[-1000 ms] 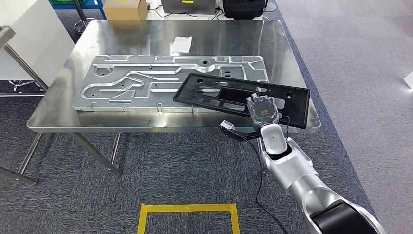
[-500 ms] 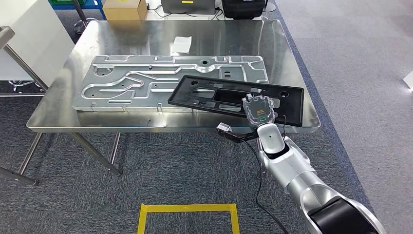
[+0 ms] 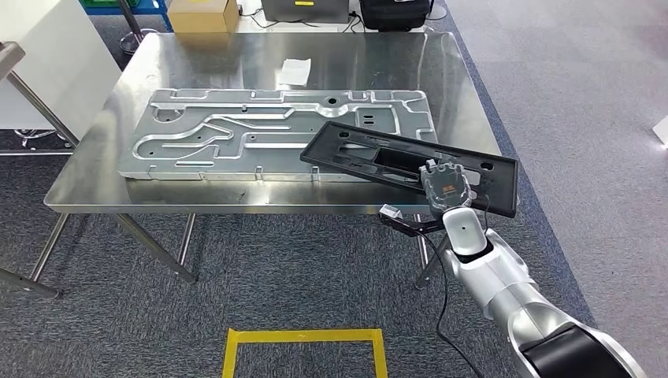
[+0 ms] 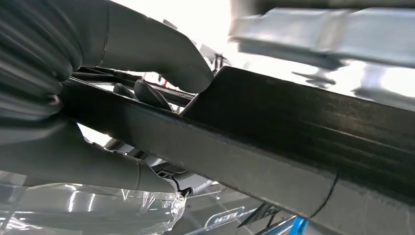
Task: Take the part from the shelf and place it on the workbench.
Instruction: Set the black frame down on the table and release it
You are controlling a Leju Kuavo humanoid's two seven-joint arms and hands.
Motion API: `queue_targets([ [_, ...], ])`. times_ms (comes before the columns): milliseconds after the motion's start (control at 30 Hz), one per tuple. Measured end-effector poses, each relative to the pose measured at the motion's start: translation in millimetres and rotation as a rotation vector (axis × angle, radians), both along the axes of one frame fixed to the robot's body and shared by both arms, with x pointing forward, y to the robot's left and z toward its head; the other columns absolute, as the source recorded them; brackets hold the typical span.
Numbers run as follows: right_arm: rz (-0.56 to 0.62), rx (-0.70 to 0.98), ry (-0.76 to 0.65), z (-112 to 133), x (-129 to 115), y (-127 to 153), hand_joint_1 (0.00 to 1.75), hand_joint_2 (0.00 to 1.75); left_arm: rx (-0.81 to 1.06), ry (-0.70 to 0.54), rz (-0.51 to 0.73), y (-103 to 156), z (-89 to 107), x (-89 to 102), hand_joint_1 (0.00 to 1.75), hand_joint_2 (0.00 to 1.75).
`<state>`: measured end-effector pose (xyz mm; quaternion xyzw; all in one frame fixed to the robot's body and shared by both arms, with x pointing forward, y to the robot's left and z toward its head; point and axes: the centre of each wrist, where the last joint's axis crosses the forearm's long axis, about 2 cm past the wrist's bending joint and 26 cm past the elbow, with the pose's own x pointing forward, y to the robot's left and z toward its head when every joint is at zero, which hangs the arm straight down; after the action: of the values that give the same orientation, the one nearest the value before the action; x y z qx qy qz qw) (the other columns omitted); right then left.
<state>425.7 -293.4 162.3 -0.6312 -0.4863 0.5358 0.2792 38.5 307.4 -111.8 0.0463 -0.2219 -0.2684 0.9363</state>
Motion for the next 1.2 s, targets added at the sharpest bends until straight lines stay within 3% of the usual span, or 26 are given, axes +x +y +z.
queue_targets([
  [167,-0.050,-0.072,-0.012,26.0,8.3,-57.2,1.75,1.75,0.005,0.008,0.008,0.5,-0.4,-4.7,0.00,1.75],
  [333,-0.103,-0.159,-0.018,106.7,23.4,-134.3,1.75,1.75,0.019,0.014,0.023,4.3,-0.6,-8.4,0.00,1.75],
  [433,-0.139,-0.166,-0.063,140.6,23.9,-154.9,1.75,1.75,0.022,0.015,0.027,5.4,-0.8,-10.3,0.00,1.75],
  [533,-0.156,-0.174,-0.093,156.4,21.8,-162.2,1.75,1.75,0.024,0.007,0.030,5.9,-0.5,-8.1,0.00,1.75],
  [733,-0.165,-0.171,-0.122,161.3,16.3,-169.6,1.75,1.75,0.020,-0.003,0.029,5.8,-0.5,-7.2,0.00,1.75],
  [1000,-0.159,-0.167,-0.120,146.4,9.2,-173.9,1.75,1.75,0.019,-0.006,0.028,5.7,-0.4,-6.5,0.00,1.75],
  [1200,-0.166,-0.180,-0.091,121.3,-2.3,-181.0,1.75,1.75,0.024,0.006,0.027,6.0,-0.4,-6.3,0.00,1.75],
])
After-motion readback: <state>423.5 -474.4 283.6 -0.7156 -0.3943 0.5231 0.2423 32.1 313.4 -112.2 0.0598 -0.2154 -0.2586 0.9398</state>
